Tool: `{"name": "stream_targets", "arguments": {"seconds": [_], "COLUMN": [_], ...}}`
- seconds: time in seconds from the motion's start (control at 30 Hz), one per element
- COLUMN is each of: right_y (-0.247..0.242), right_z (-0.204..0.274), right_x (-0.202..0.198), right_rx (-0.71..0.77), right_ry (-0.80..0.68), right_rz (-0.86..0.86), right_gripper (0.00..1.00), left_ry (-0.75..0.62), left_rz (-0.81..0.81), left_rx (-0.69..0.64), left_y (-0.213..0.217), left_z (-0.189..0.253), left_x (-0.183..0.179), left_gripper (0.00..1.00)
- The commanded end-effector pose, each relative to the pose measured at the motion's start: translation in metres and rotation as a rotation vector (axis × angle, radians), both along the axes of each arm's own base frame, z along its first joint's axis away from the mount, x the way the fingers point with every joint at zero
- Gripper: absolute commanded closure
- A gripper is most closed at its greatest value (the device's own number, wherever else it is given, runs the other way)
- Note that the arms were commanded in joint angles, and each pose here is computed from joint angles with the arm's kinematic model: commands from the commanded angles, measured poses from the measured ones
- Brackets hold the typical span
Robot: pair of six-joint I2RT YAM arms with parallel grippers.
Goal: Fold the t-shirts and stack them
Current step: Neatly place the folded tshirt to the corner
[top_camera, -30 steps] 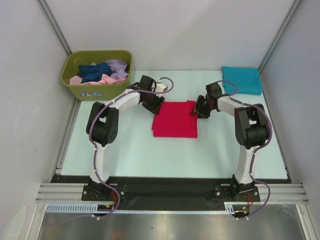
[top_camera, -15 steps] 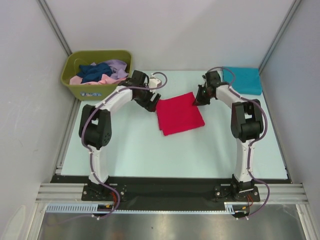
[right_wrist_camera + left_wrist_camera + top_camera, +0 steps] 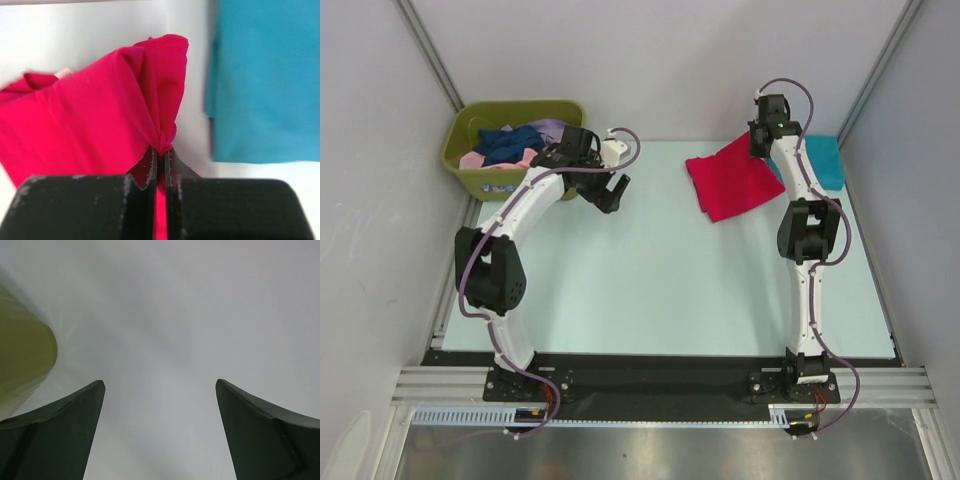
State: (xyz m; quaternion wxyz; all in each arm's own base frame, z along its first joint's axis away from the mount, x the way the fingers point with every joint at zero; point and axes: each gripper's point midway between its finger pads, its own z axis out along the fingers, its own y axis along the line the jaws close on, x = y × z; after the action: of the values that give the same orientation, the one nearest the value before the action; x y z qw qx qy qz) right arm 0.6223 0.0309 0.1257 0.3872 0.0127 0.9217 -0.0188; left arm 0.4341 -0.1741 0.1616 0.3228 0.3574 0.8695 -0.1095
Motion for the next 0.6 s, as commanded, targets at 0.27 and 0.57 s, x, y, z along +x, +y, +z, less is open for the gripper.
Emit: {"name": "stream_targets", "arguments": {"seconds": [0.27, 0.57], "right_y": [-0.077, -0.114], "right_z": [0.102, 0.128], "right_x": [0.044, 0.041], "right_rx": [-0.435, -0.523], "right_ry": [-0.332, -0.348], "right_rz": [-0.1, -0.126], "right_gripper": [1.0, 1.0], "left_ry": [-0.024, -0.007], "left_rz": [0.007, 0.017], "left_rx": [0.052, 0.105], "left_y": [0.014, 0.023], "left_z": [0.016, 0.009], "left_x": [-0.004, -0.003], "left_gripper": [0.02, 0.02]}}
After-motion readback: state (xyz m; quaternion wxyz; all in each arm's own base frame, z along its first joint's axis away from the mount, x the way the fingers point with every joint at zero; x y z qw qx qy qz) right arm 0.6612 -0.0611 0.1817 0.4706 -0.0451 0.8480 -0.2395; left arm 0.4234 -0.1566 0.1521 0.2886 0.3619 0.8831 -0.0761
